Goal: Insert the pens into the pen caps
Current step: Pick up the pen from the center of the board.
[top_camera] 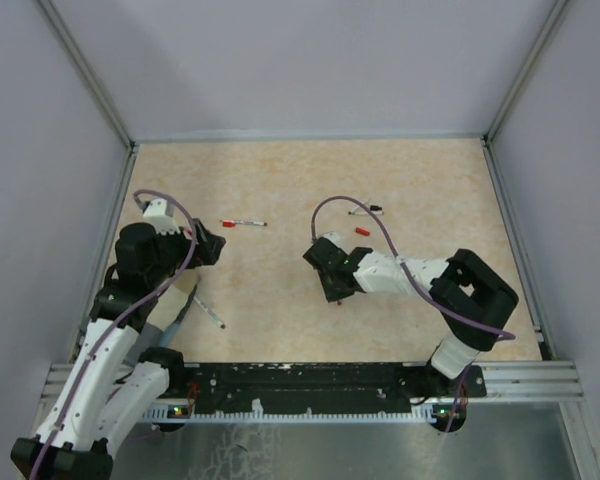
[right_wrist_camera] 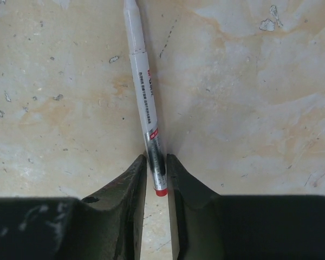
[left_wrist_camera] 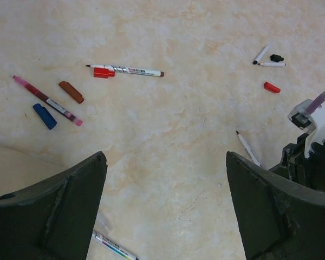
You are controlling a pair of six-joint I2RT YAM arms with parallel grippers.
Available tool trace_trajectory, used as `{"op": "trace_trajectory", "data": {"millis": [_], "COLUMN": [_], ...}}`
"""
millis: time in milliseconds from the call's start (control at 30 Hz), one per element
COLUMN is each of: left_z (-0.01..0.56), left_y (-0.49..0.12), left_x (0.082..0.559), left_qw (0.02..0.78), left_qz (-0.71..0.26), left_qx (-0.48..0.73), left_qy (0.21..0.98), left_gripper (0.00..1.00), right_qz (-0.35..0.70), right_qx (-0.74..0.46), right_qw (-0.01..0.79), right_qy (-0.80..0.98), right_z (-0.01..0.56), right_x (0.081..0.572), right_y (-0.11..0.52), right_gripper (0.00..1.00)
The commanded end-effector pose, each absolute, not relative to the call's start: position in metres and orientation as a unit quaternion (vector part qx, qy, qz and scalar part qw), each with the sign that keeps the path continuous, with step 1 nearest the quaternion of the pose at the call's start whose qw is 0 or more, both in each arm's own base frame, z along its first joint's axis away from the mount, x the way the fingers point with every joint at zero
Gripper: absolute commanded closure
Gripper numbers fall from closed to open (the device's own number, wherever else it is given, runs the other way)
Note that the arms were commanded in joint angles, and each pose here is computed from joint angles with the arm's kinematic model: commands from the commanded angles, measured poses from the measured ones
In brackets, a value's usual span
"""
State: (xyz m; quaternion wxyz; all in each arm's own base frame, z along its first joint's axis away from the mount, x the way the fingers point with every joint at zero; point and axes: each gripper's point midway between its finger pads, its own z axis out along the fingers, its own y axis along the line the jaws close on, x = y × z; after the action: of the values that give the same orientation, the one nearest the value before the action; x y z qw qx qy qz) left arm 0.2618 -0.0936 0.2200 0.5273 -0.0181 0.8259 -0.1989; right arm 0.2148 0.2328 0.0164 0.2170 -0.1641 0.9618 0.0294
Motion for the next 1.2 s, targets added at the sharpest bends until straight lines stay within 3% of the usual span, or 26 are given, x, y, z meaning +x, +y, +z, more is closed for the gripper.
{"op": "trace_trajectory", "data": {"millis": [0, 133, 267, 533, 833, 1167], "left_z": [0.221, 0.212, 0.204, 0.178, 0.145, 0.134], "left_y": [-0.094, -0.094, -0.097, -0.135, -0.224, -0.267], "left_x": [0.267, 0.269, 0.271, 0.264, 0.233, 0.225], "left_qw": [0.53, 0.514, 0.499, 0.421, 0.37, 0.351], "left_qz": [-0.196, -0.193, -0.198, -0.28, -0.352, -0.403], "left_qx": [-0.015, -0.017, -0.02, -0.038, -0.013, -0.015], "left_qy": [0.825, 0.836, 0.844, 0.862, 0.86, 0.845], "left_gripper": [0.06, 0.06, 0.06, 0.1, 0.1, 0.09], "right_qz": [-0.006, -0.002, 0.023, 0.143, 0.282, 0.415], "right_qx": [-0.158, -0.15, -0.136, -0.124, -0.081, -0.043], "right_qw": [0.195, 0.201, 0.224, 0.266, 0.31, 0.313], "right_qy": [0.968, 0.968, 0.965, 0.945, 0.904, 0.853], "right_z": [-0.006, -0.006, 0.009, 0.04, 0.082, 0.116], "right_x": [0.202, 0.202, 0.203, 0.196, 0.191, 0.184], "right_y": [0.22, 0.219, 0.222, 0.245, 0.272, 0.302], "right_gripper": [0.82, 0.94, 0.97, 0.97, 0.96, 0.95]}}
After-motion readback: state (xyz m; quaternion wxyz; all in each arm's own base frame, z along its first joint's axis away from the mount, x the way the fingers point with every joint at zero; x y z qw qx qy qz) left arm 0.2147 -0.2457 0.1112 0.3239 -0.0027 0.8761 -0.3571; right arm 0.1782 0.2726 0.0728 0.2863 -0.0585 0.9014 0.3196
